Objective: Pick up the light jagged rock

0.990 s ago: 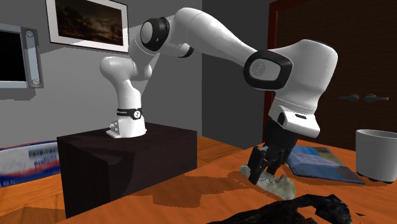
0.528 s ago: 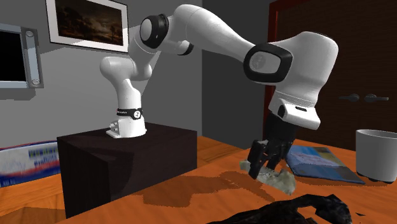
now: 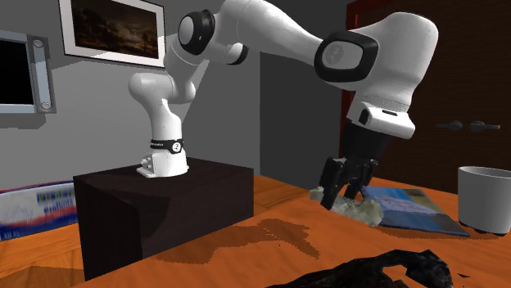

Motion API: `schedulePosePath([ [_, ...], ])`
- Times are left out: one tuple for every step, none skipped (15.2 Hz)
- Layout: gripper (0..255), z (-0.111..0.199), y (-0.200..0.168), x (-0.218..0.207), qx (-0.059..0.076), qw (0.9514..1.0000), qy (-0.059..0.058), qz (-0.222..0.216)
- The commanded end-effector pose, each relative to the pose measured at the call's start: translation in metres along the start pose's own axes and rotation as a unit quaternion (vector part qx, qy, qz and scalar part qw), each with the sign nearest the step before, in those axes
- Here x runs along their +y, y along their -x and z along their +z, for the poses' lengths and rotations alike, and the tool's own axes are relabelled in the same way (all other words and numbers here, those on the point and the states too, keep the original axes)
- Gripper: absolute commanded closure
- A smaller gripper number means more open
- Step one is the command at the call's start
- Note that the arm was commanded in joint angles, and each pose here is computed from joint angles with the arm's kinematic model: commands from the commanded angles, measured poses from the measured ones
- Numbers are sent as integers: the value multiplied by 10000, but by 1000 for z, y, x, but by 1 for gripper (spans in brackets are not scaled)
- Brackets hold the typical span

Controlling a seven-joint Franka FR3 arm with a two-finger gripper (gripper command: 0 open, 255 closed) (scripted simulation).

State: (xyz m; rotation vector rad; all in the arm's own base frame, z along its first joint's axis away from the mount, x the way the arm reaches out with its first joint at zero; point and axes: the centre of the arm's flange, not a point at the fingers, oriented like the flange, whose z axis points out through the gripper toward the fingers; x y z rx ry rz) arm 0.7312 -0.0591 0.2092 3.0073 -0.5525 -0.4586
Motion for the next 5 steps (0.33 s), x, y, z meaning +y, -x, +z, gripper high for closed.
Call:
schedulePosePath([
  [255,-10,3,2,-2,10000,1,-1],
  [255,-15,4,2,-2,10000,1,-1],
  [255,-20,6,3,-2,10000,1,-1],
  [255,-21,6,3,-2,10000,1,-1],
  [255,-21,6,3,-2,10000,1,-1],
])
